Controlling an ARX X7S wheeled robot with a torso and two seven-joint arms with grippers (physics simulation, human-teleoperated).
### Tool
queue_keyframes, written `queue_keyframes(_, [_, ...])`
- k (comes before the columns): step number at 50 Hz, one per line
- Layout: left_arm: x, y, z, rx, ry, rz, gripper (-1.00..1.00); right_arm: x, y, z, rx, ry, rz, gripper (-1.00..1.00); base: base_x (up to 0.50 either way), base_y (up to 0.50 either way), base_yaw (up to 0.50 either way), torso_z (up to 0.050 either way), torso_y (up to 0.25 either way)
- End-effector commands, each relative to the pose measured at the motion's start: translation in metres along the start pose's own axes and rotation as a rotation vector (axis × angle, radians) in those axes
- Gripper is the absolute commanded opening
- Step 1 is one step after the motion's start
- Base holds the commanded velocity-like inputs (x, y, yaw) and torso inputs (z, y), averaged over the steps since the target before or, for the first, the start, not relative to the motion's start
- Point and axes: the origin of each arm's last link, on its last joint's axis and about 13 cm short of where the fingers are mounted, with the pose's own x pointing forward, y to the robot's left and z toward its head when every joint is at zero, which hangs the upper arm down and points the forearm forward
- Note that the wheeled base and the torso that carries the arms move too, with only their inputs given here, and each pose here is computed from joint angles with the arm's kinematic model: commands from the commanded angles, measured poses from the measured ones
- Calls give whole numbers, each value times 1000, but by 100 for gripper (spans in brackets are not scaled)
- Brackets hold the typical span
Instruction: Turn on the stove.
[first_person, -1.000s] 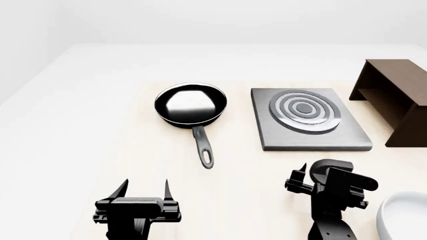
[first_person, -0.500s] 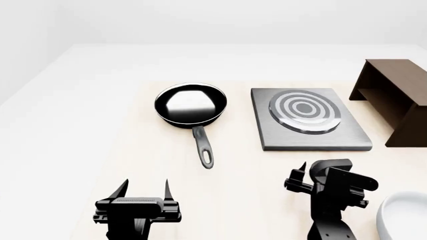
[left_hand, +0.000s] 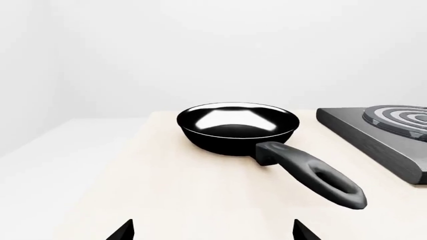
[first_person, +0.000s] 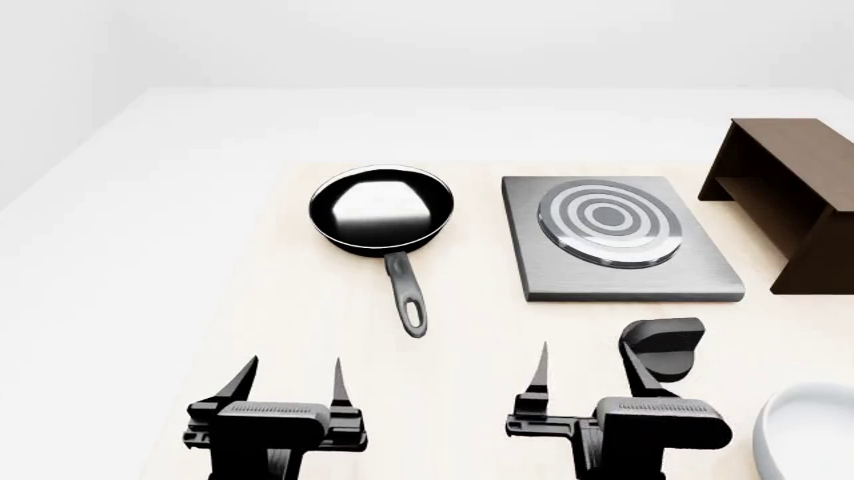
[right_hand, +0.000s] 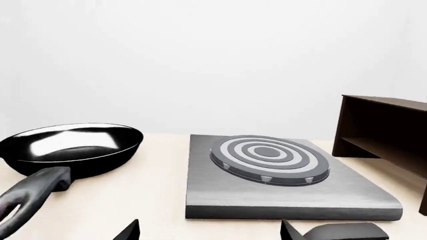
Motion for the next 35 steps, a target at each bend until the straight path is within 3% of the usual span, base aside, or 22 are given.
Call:
queue_keyframes(1, [-7, -3, 7, 3, -26, -18, 100, -32, 18, 11, -2, -64, 97, 100, 0, 0, 0, 0, 0])
queue_keyframes(35, [-7, -4, 8, 7, -27, -24, 100, -36, 18, 15, 10, -79, 108, 100, 0, 0, 0, 0, 0])
